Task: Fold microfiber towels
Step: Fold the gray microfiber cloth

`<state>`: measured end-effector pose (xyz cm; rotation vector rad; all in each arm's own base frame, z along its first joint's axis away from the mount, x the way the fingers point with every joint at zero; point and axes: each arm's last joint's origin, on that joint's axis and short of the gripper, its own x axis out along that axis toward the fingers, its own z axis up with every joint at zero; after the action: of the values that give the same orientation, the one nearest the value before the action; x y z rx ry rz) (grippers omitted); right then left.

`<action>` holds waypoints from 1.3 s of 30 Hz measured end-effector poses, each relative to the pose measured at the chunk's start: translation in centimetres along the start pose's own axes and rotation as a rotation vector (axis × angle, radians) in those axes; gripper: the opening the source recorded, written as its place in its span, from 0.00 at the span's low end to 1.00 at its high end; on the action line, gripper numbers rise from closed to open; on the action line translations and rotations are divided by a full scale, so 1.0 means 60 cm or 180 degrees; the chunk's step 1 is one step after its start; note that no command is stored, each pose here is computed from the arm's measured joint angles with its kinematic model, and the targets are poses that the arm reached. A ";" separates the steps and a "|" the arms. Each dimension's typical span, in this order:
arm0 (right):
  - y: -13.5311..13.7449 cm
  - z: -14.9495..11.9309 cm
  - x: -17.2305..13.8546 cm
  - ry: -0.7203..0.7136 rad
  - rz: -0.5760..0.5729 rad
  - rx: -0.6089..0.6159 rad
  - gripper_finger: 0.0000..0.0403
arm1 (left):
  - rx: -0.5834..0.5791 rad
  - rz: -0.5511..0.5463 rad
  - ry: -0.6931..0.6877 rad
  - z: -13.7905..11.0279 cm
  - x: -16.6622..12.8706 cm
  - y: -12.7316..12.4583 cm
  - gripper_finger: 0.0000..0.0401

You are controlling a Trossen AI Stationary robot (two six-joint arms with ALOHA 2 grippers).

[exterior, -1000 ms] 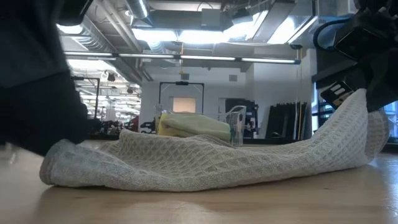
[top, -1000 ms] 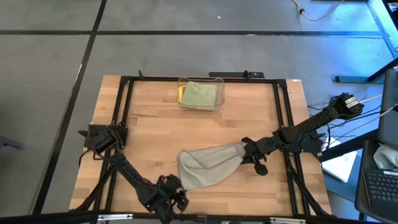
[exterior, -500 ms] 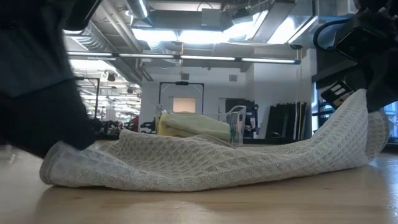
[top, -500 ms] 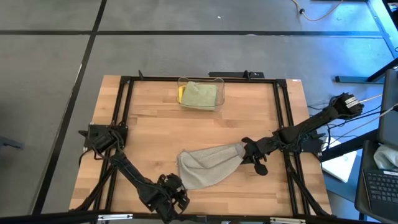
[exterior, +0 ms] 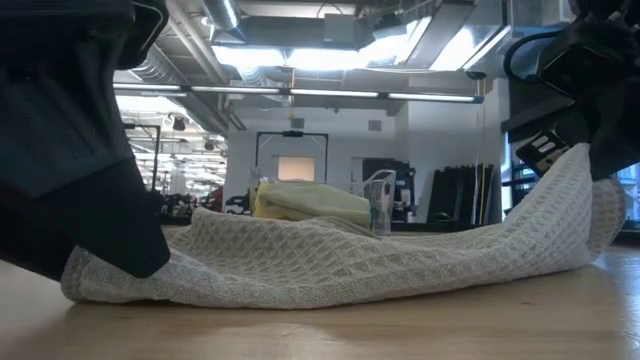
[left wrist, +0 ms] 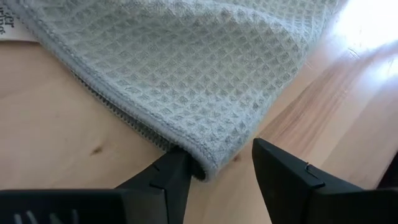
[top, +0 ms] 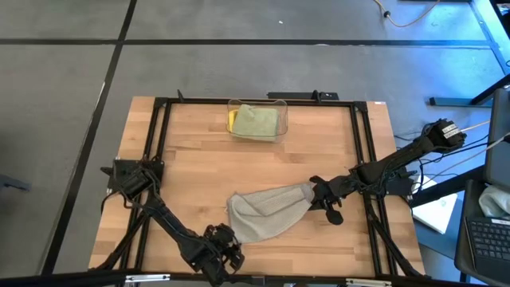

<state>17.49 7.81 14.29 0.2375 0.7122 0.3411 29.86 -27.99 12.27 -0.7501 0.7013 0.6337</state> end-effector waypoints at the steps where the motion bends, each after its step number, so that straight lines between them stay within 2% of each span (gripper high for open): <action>1: 0.000 0.000 0.000 0.0000 0.0000 0.0000 0.02 | 0.0005 0.0000 -0.0014 0.000 0.000 0.000 0.41; 5: 0.000 0.000 0.000 0.0000 0.0000 0.0000 0.02 | 0.0026 0.0020 -0.0041 0.000 0.001 0.002 0.31; 10: 0.000 0.000 0.000 0.0000 0.0000 0.0001 0.02 | 0.0090 0.0010 -0.0038 0.000 0.001 0.001 0.05; 11: 0.000 0.000 0.000 0.0000 0.0000 0.0001 0.02 | 0.0097 0.0007 -0.0038 0.000 0.001 0.001 0.03; 18: 0.004 0.005 0.000 -0.0067 0.0138 0.0055 0.02 | 0.0283 0.0004 -0.0083 0.009 -0.008 -0.001 0.00; 25: 0.012 0.025 -0.002 -0.0098 0.0178 0.0036 0.02 | 0.0443 -0.0073 -0.0310 0.059 -0.057 -0.010 0.00; 30: 0.027 0.058 -0.014 -0.0095 0.0315 -0.0190 0.02 | 0.0602 -0.0112 -0.0487 0.101 -0.109 -0.009 0.00; 33: 0.039 0.087 -0.035 -0.0092 0.0264 -0.0377 0.02 | 0.0649 -0.0127 -0.0652 0.135 -0.150 -0.002 0.00; 39: 0.058 0.143 -0.096 -0.0237 -0.0158 -0.0667 0.02 | 0.0783 -0.0253 -0.0935 0.191 -0.220 0.011 0.00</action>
<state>18.42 8.00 25.13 0.0336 0.6030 0.3551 25.22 -22.09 28.05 -0.4431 0.4654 0.5586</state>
